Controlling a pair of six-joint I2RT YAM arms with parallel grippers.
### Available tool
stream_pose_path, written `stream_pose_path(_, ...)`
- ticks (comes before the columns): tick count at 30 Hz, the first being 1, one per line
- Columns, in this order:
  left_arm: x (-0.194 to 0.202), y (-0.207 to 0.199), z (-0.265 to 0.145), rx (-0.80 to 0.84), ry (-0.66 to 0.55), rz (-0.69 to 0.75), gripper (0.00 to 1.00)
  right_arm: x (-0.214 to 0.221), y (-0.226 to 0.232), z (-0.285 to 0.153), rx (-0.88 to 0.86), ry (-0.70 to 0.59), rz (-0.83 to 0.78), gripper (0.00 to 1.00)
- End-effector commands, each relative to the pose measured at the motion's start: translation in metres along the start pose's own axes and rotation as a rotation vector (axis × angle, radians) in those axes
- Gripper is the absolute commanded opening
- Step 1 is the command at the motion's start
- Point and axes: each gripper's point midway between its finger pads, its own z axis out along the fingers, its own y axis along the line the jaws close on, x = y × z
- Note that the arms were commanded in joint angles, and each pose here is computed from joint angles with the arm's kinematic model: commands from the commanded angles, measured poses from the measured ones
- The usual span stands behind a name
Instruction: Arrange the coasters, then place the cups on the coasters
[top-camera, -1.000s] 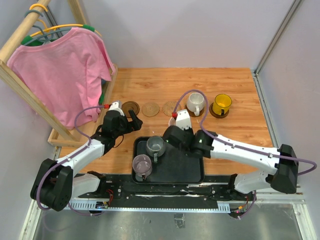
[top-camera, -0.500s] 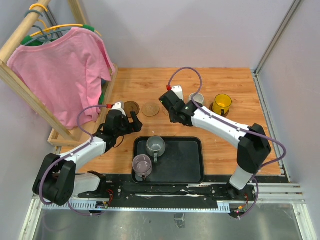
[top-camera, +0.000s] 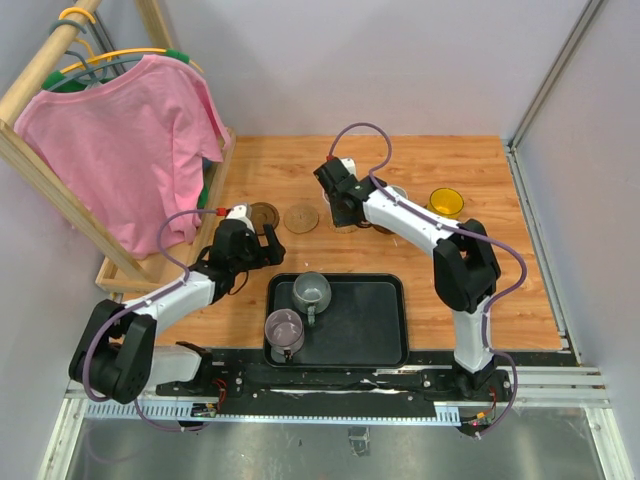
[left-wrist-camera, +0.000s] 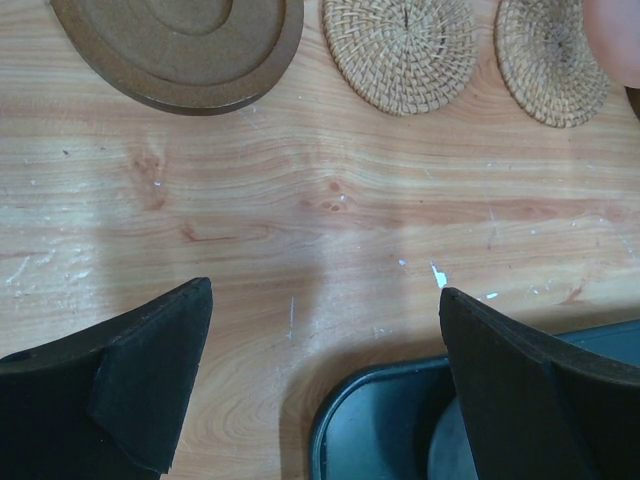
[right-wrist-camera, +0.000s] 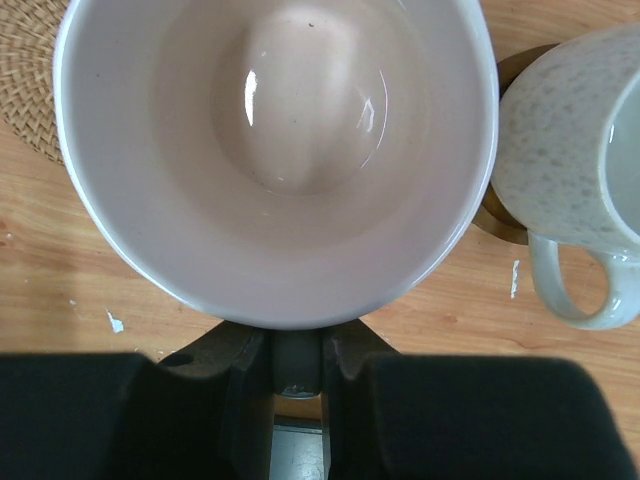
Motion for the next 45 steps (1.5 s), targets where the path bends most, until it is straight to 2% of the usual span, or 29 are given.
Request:
stream_pose_path(1,-0.016,-0.008,0.005,0.013,-0.041,0.031,1.00,-0.019,0.002,-0.002,-0.003,-0.030,0.006,0.01)
stream_pose_path(14,-0.015,-0.007,0.008,0.008,-0.033,0.031,1.00,-0.008,-0.010,0.016,0.008,0.024,0.047,0.01)
stream_pose_path(45,-0.012,-0.005,0.014,-0.005,-0.017,0.039,1.00,-0.005,-0.016,0.045,0.023,0.037,0.081,0.01)
